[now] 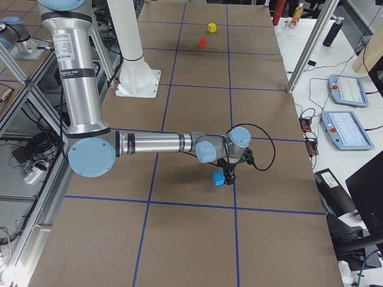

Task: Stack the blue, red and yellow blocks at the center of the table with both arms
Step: 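Lower the right gripper onto the blue cube and close it, then carry the blue cube with the right gripper to the table center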

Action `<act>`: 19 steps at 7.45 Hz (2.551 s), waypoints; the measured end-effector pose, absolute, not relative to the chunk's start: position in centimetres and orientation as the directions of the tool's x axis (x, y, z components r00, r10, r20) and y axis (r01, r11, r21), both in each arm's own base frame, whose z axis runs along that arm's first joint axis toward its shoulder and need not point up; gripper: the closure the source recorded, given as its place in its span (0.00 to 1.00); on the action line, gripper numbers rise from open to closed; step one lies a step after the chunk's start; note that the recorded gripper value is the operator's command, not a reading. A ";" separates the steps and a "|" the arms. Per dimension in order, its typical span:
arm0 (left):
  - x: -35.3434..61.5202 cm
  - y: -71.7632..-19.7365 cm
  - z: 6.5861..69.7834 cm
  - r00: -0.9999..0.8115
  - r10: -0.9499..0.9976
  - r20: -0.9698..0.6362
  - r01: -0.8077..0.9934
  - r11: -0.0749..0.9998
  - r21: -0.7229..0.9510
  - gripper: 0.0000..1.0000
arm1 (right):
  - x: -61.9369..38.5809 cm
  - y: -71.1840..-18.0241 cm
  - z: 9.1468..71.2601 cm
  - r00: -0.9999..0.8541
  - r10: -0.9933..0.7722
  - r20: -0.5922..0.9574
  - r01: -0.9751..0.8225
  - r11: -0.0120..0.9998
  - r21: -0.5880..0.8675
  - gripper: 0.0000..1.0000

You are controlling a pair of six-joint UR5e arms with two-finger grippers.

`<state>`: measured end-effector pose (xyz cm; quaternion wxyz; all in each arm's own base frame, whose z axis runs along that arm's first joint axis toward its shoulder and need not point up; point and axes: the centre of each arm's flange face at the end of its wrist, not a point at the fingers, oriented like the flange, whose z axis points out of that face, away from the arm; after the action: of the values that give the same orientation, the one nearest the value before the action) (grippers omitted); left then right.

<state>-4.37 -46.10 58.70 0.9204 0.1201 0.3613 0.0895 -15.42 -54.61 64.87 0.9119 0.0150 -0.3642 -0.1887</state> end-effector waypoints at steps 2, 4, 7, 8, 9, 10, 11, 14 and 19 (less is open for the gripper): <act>-4.4 -46.1 58.7 0.723 0.251 -0.644 -0.078 0.955 0.286 0.00 | -15.9 -54.3 65.7 0.671 -0.353 0.652 0.343 0.927 0.149 0.68; -4.4 -46.1 58.7 0.722 0.252 -0.644 -0.077 0.955 0.286 0.00 | -16.0 -54.2 65.8 0.672 -0.352 0.652 0.344 0.928 0.146 1.00; -4.4 -46.1 58.7 0.722 0.252 -0.644 -0.077 0.955 0.287 0.00 | -15.7 -54.9 62.6 0.638 -0.362 0.679 0.327 0.926 0.186 1.00; -4.4 -46.2 58.4 0.722 0.256 -0.643 -0.077 0.953 0.293 0.00 | -14.5 -55.8 60.1 0.617 -0.340 0.710 0.301 0.935 0.187 1.00; -4.4 -46.5 57.6 0.723 0.267 -0.638 -0.077 0.948 0.309 0.00 | -14.0 -57.3 56.2 0.605 -0.319 0.730 0.282 0.943 0.178 1.00; -4.4 -46.6 56.8 0.724 0.279 -0.631 -0.078 0.942 0.328 0.00 | -15.1 -58.9 50.4 0.603 -0.297 0.740 0.278 0.948 0.154 1.00; -4.3 -46.6 56.3 0.723 0.287 -0.628 -0.078 0.938 0.338 0.00 | -18.2 -60.0 43.6 0.608 -0.261 0.750 0.271 0.956 0.113 1.00; -4.3 -46.4 56.6 0.719 0.285 -0.633 -0.077 0.939 0.335 0.00 | -35.4 -58.7 26.9 0.640 -0.116 0.759 0.216 0.976 -0.033 1.00; -4.2 -46.3 56.9 0.719 0.278 -0.637 -0.077 0.942 0.325 0.00 | -55.7 -56.0 19.9 0.652 -0.045 0.757 0.158 0.984 -0.078 1.00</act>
<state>-4.25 -46.27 56.90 0.9166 0.1392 0.3619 0.0969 -55.68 -55.99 19.91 0.9063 -0.0686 -0.4132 -0.0561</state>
